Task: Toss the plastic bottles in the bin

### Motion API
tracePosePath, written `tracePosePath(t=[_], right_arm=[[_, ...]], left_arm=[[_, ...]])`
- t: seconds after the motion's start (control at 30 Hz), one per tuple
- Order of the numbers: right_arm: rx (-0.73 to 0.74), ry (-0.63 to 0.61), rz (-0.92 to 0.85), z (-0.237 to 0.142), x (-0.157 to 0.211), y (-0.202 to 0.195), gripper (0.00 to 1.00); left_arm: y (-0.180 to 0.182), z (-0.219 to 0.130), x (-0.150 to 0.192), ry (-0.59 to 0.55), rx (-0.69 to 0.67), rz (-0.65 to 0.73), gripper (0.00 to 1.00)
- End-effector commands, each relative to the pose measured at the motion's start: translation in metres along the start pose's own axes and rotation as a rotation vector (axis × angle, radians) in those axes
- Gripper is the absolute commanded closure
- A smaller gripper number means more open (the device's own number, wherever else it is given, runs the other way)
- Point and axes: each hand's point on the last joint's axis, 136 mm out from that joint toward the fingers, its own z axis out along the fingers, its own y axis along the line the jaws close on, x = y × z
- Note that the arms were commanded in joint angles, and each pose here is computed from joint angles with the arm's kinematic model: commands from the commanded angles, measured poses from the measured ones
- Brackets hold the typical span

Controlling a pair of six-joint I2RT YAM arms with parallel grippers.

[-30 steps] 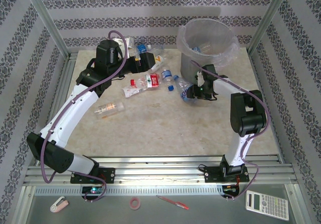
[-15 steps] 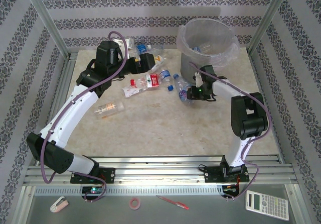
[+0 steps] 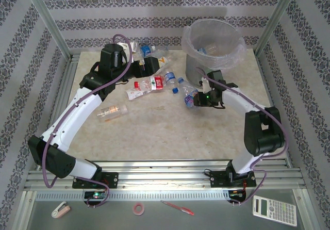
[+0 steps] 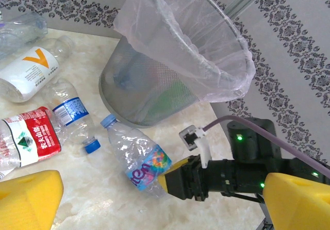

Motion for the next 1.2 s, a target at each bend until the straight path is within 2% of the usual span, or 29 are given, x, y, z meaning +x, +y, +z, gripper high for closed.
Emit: tracePosePath(t=[0.0,0.23,0.6,0.87,1.17], right_arm=[[-0.053,-0.029,-0.011,-0.019,0.005,0.019,0.72],[-0.101,-0.123,-0.048,-0.053,0.005,0.045,0.73],[-0.151,-0.348,-0.130,-0.115,-0.021,0.085,0.75],[-0.242,-0.536,-0.179,-0.178,-0.050,0.119,0.78],[-0.285,-0.757,-0.195,-0.260,-0.085,0.138,0.78]], left_arm=[[-0.010,-0.008,-0.010,-0.047,0.034,0.018,0.00],[-0.009,-0.001,-0.010,-0.041,0.040,0.010,0.00],[-0.010,0.005,-0.015,-0.053,0.056,0.000,0.00],[-0.011,0.002,-0.015,-0.063,0.056,0.003,0.00],[-0.011,-0.003,-0.015,-0.068,0.050,0.005,0.00]])
